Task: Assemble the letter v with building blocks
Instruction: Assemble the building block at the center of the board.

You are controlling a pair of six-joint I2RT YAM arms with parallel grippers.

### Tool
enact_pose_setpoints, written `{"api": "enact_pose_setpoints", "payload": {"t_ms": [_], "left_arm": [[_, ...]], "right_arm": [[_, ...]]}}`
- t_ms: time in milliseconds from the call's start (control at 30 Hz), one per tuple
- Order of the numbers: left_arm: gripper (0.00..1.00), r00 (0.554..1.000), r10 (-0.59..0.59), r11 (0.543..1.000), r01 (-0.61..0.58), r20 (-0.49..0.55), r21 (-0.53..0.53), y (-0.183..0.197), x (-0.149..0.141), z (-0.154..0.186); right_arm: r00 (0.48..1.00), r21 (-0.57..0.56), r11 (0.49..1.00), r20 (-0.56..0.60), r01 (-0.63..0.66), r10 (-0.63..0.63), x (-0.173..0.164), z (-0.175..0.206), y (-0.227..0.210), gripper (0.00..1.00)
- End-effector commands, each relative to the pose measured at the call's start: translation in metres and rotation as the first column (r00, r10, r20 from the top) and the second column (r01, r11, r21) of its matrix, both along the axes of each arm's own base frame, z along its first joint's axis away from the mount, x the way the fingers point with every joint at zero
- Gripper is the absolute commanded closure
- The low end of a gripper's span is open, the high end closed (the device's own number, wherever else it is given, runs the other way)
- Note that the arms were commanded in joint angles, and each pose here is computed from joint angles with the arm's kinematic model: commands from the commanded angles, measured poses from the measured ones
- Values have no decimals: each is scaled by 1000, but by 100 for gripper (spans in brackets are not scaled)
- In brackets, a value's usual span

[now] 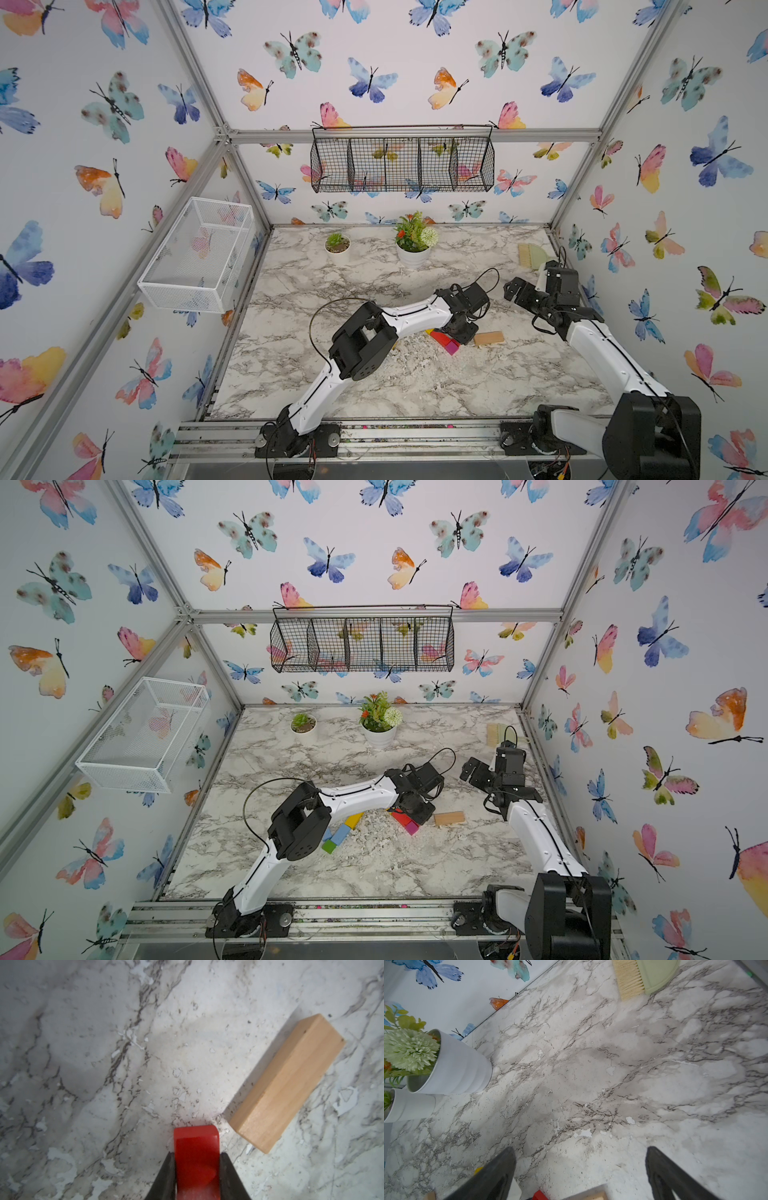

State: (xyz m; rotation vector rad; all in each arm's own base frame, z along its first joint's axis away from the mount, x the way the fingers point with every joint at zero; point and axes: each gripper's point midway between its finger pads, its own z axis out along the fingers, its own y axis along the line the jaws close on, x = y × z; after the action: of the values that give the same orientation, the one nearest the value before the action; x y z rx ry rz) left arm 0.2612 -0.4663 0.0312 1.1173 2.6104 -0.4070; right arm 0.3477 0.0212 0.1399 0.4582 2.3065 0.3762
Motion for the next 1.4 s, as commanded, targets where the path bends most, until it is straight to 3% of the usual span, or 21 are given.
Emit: {"api": "enact_pose_setpoints", "payload": {"t_ms": [0, 233, 533, 1033, 1200, 1367], "left_arm": [[74, 1000, 3, 1000, -3, -9, 25, 8, -8, 4], [69, 1000, 4, 999, -4, -8, 33, 10, -8, 4], [49, 999, 25, 999, -26, 34, 44, 12, 0, 11], [22, 973, 69, 997, -76, 219, 26, 17, 30, 71], [18, 959, 74, 997, -78, 272, 3, 21, 39, 95], [16, 960, 18, 999, -7, 279, -43, 21, 36, 114]], "right_arm": [[1000, -7, 1000, -27, -5, 5, -4, -9, -1, 1], [1000, -7, 1000, -27, -8, 7, -5, -10, 0, 1], [1000, -17, 1000, -23, -2, 2, -5, -8, -2, 1], [1000, -15, 1000, -7, -7, 7, -6, -3, -1, 1], [1000, -14, 1000, -5, -7, 7, -6, -2, -1, 1], [1000, -35, 999, 1, 12, -12, -7, 2, -6, 1]]}}
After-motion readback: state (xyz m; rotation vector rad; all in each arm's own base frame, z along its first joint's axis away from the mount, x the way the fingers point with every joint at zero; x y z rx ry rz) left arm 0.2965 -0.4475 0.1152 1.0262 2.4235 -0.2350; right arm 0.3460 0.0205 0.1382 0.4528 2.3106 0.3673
